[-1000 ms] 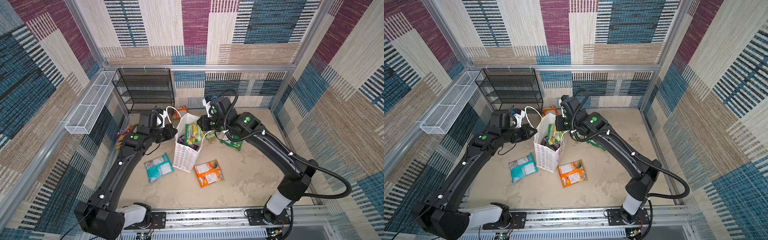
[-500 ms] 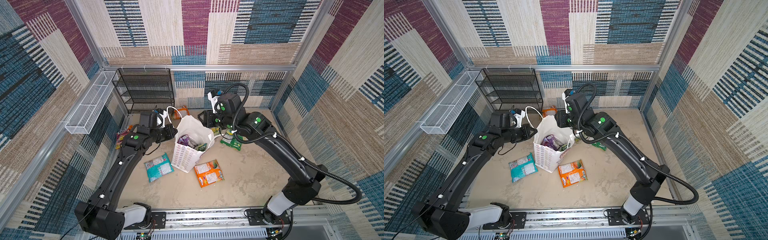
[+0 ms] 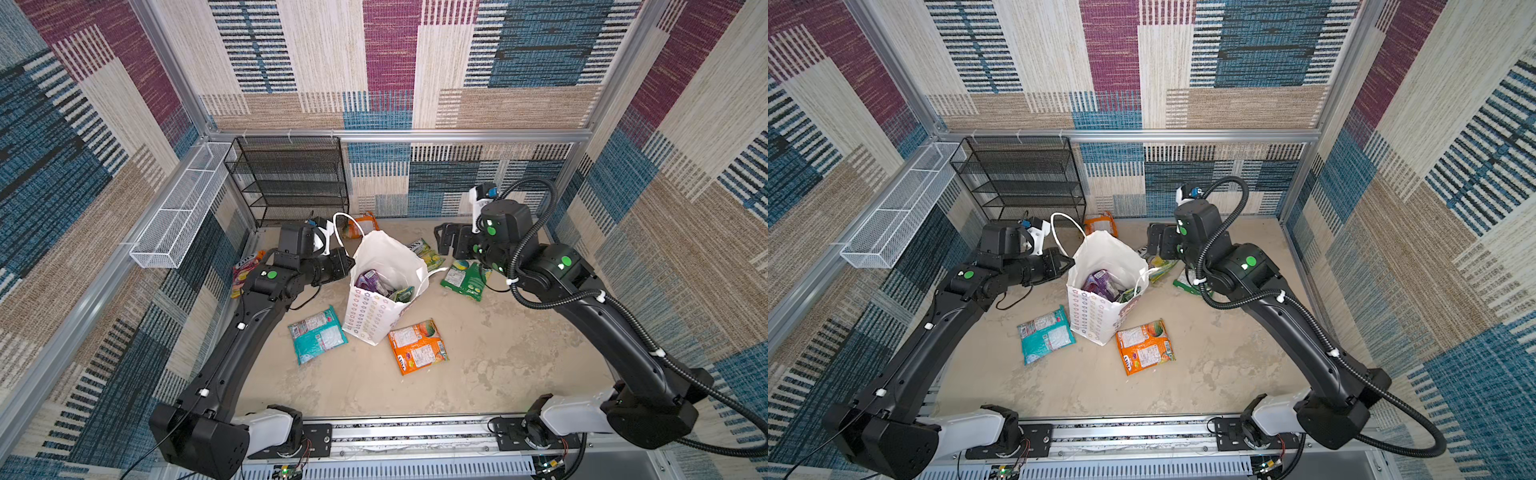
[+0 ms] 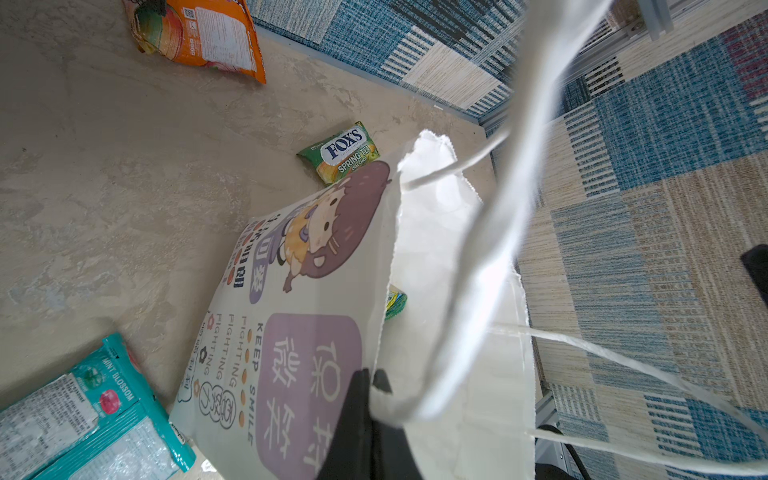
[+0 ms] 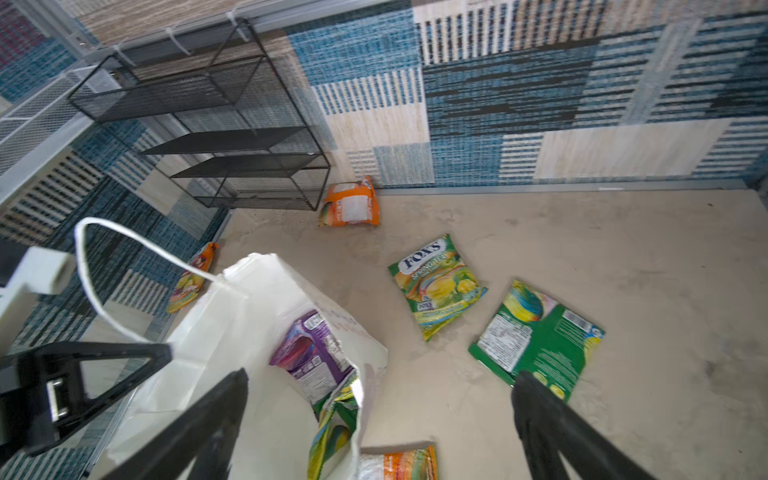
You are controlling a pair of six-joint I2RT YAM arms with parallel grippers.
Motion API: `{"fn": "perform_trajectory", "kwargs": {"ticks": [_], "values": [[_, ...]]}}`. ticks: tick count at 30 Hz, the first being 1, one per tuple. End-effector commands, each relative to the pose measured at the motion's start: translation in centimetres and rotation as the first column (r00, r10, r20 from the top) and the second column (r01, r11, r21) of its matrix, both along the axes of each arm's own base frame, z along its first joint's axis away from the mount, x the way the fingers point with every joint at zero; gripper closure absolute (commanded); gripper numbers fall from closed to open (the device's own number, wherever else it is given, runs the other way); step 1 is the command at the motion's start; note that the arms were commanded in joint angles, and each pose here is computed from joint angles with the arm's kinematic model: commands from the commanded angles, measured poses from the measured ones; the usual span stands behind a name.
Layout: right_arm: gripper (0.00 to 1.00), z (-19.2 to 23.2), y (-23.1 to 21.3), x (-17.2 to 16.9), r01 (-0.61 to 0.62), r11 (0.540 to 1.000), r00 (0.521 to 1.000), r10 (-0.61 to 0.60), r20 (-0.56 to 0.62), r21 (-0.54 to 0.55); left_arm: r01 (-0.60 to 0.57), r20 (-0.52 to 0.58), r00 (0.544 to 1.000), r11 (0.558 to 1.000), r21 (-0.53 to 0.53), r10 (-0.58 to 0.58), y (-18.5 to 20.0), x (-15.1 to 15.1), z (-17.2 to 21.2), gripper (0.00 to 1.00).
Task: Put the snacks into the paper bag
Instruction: 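Move the right gripper down to the green spring tea packet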
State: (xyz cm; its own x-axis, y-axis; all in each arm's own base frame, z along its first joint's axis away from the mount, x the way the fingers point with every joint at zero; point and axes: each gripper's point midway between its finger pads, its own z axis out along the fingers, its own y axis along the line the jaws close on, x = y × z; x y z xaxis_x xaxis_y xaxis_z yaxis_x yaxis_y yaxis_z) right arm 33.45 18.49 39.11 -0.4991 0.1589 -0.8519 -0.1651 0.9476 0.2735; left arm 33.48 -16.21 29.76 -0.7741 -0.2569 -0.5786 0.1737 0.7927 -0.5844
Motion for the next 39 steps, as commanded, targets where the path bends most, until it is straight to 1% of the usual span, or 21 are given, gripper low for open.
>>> {"fn": "perform_trajectory", "kwargs": {"ticks": [1, 5, 7, 10, 14, 19, 21, 25, 27, 29, 32, 35, 39], "values": [[0.0, -1.0, -2.5, 1.0, 0.034, 0.995, 0.999, -0.037, 0.028, 0.091, 0.001, 0.044, 0.999, 1.0, -0.008, -0.001, -0.1, 0.5, 0.8, 1.0], [0.0, -6.5, -7.7, 2.5, 0.179, 0.979, 0.983, -0.175, -0.048, 0.1, 0.001, 0.047, 0.999, 1.0, -0.005, -0.001, -0.1, 0.5, 0.9, 1.0], [0.0, -9.7, -9.3, 3.1, 0.208, 0.972, 0.975, -0.197, -0.099, 0.11, 0.0, 0.046, 0.999, 1.0, -0.004, 0.001, -0.1, 0.5, 0.8, 1.0], [0.0, -14.1, -10.7, 3.7, 0.223, 0.967, 0.964, -0.201, -0.172, 0.124, 0.0, 0.044, 0.999, 1.0, -0.004, 0.0, -0.1, 0.6, 0.8, 1.0], [0.0, -19.5, -12.4, 4.3, 0.274, 0.957, 0.937, -0.244, -0.251, 0.092, 0.001, 0.043, 0.999, 1.0, -0.005, -0.001, -0.1, 0.6, 0.8, 1.0], [0.06, -25.3, -12.2, 4.7, 0.255, 0.96, 0.91, -0.198, -0.363, 0.115, 0.002, 0.041, 0.999, 1.0, -0.005, -0.002, -0.1, 0.6, 0.7, 1.0], [0.1, -27.0, -11.9, 4.9, 0.246, 0.962, 0.9, -0.182, -0.397, 0.117, 0.003, 0.045, 0.999, 1.0, -0.007, -0.003, -0.2, 0.6, 0.8, 1.0], [0.14, -29.5, -11.2, 5.3, 0.226, 0.965, 0.886, -0.148, -0.44, 0.13, 0.005, 0.04, 0.999, 1.0, -0.009, -0.005, -0.2, 0.6, 0.7, 1.0], [0.2, -30.7, -11.0, 5.6, 0.222, 0.966, 0.874, -0.138, -0.466, 0.13, 0.006, 0.041, 0.999, 1.0, -0.009, -0.005, -0.2, 0.5, 0.8, 1.0], [0.29, -31.7, -11.0, 5.8, 0.229, 0.966, 0.86, -0.145, -0.49, 0.117, 0.004, 0.044, 0.999, 1.0, -0.007, -0.004, -0.1, 0.5, 0.8, 1.0], [0.3, -32.6, -11.6, 5.7, 0.259, 0.961, 0.852, -0.18, -0.492, 0.096, 0.002, 0.045, 0.999, 1.0, -0.006, -0.002, -0.1, 0.6, 0.8, 1.0], [0.32, -33.4, -11.5, 6.1, 0.255, 0.962, 0.845, -0.174, -0.505, 0.095, 0.005, 0.044, 0.999, 1.0, -0.009, -0.005, -0.2, 0.5, 0.9, 1.0], [0.38, -34.3, -11.3, 6.6, 0.251, 0.964, 0.836, -0.167, -0.523, 0.092, 0.005, 0.044, 0.999, 1.0, -0.009, -0.005, -0.2, 0.5, 0.8, 1.0]]}}
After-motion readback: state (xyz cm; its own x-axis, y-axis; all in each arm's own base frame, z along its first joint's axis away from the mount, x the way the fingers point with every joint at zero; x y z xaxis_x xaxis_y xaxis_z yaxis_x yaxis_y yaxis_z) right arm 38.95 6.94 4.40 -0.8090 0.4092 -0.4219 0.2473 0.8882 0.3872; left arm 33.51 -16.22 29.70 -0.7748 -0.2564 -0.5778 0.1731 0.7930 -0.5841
